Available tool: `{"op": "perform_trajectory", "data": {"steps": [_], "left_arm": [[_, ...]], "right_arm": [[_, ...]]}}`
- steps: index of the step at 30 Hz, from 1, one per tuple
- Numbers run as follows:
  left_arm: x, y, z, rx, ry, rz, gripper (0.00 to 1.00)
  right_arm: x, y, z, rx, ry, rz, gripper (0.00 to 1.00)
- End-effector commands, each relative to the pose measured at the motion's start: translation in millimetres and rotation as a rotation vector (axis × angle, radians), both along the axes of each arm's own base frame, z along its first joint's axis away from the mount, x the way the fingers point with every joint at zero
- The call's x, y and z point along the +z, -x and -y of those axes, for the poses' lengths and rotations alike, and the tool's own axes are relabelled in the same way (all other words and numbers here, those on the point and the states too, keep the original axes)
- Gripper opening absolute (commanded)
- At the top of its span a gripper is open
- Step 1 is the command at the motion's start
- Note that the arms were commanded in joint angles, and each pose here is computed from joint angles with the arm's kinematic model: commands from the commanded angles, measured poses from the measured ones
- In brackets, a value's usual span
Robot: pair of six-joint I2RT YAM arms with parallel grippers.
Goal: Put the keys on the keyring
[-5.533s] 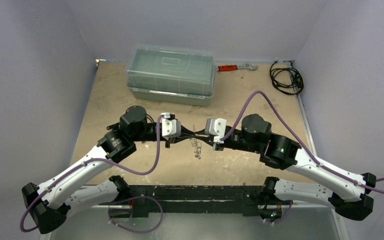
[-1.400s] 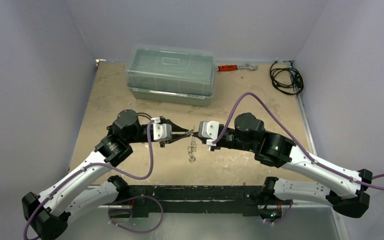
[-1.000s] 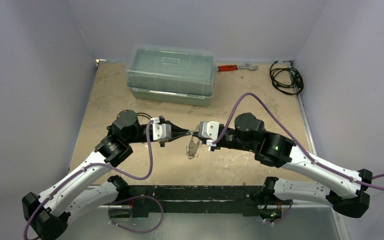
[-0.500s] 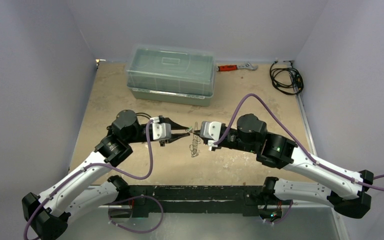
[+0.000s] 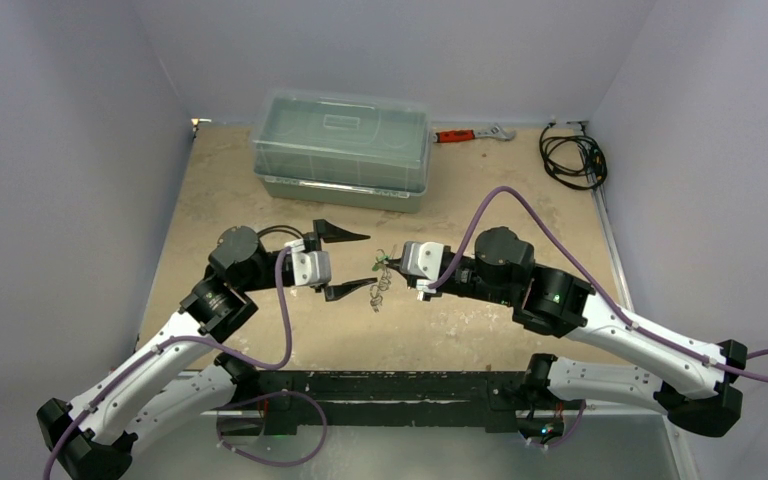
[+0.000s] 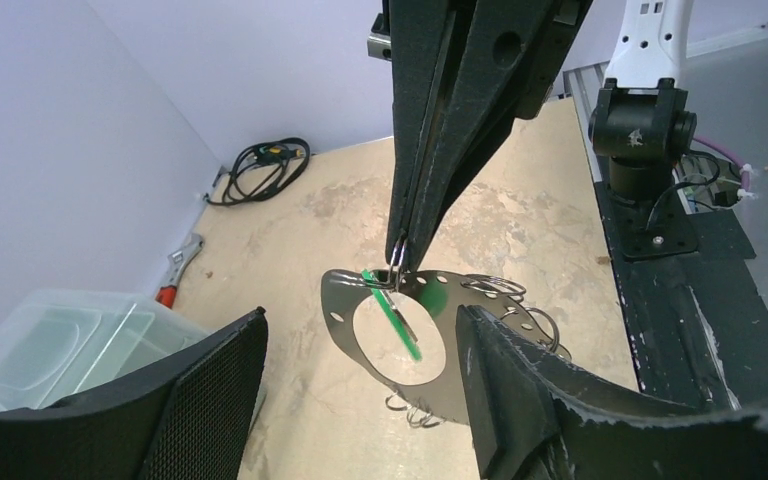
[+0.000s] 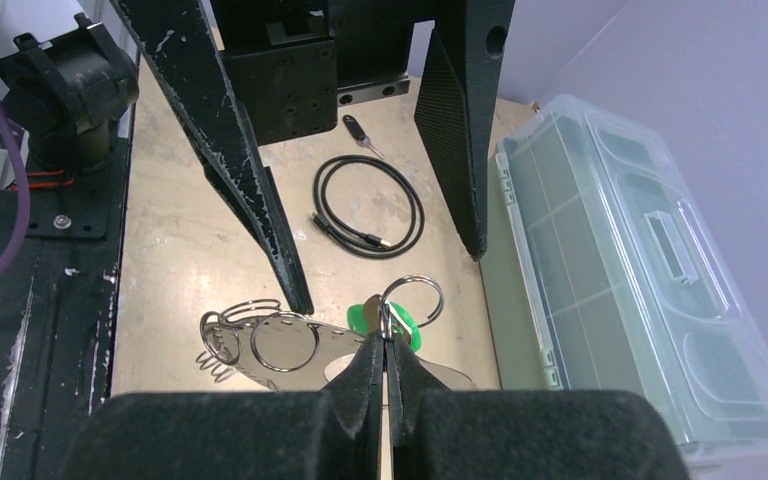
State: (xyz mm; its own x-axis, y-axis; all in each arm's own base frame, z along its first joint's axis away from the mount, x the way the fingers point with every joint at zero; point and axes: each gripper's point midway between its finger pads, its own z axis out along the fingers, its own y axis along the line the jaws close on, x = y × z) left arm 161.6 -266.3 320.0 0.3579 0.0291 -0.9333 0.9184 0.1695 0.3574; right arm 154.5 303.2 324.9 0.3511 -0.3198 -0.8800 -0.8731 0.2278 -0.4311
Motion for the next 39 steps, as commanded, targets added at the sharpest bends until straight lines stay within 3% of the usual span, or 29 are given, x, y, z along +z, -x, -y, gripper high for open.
{"op": "perform_trajectory", "data": {"steps": [1, 5, 11, 17, 24, 33, 39], "left_arm": [[11, 2, 0, -0.020, 0.037, 0.046, 0.68], [15, 8, -1, -0.048, 0.038, 0.088, 0.70], [18, 22, 1, -0.140, 0.016, 0.163, 0.64], [1, 21, 10, -0.196, -0.049, 0.128, 0.53], [-12, 15, 14, -0.186, -0.080, 0.104, 0.50], [-28, 10, 13, -0.161, -0.119, 0.064, 0.30], [-33, 6, 13, -0.144, -0.128, 0.054, 0.30]], "right_arm": [[22, 2, -4, 0.023, -0.065, 0.033, 0.00], [18, 3, -5, 0.029, -0.044, 0.019, 0.00], [7, 3, -9, 0.038, -0.007, -0.013, 0.00], [1, -1, -12, 0.023, 0.024, -0.034, 0.00], [8, 0, -11, 0.023, 0.007, -0.026, 0.00], [18, 2, -5, 0.021, -0.024, -0.007, 0.00], [23, 4, -3, 0.025, -0.039, 0.002, 0.00]]}}
